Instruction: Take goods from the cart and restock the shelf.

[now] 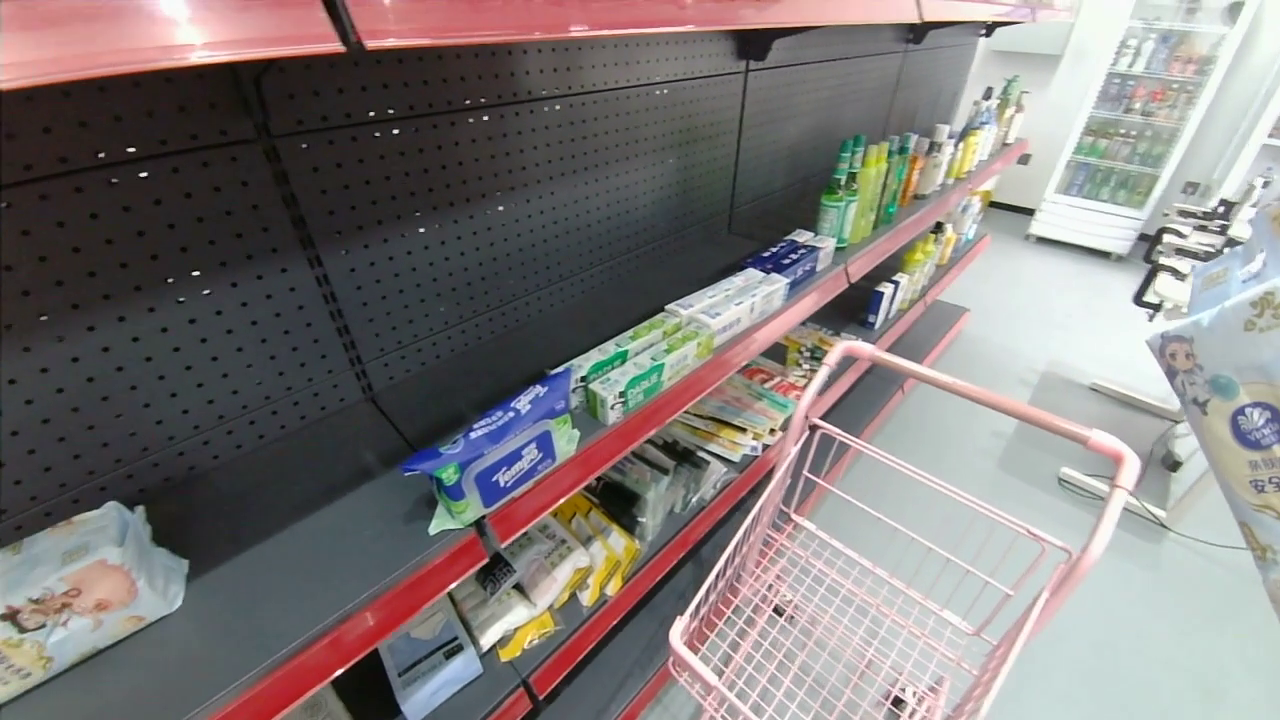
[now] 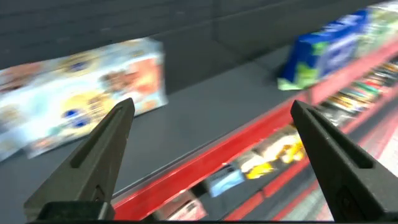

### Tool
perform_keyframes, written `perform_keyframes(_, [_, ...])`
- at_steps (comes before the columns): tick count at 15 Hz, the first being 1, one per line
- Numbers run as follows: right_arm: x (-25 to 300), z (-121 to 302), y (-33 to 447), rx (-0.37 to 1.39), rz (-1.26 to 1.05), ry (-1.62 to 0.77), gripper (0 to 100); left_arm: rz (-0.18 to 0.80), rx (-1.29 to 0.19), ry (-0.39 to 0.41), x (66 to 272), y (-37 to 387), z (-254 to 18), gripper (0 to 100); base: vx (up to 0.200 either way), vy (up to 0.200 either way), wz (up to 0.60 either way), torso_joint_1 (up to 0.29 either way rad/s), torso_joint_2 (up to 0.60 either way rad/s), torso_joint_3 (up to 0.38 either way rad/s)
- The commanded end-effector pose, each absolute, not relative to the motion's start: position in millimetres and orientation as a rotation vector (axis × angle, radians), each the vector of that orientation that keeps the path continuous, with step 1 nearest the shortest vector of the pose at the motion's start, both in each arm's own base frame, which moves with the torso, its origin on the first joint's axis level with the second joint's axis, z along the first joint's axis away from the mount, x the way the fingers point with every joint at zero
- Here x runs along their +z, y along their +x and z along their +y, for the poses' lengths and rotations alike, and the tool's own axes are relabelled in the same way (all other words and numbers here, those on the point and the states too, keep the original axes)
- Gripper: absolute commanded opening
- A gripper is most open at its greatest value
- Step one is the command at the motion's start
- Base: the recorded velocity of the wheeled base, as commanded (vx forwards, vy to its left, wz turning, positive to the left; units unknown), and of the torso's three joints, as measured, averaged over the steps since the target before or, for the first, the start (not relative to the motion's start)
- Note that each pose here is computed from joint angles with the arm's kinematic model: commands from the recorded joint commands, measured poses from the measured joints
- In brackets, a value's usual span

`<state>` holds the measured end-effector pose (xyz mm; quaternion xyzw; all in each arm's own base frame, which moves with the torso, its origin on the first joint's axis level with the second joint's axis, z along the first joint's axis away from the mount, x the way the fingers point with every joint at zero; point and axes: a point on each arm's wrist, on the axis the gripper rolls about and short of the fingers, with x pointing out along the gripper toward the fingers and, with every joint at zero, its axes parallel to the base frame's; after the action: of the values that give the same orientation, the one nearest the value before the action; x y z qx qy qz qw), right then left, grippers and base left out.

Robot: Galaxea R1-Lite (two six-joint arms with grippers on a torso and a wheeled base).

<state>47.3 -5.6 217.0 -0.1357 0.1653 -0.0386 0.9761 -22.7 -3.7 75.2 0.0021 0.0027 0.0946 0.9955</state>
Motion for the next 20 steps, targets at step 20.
perform_keyframes(20, [215.0,-5.0,39.9,-0.086,0.309,-0.273,0,0.007,0.190,0.004,75.1,-22.6,-3.7,100,0.000,0.000,0.51,0.004,0.00,0.001])
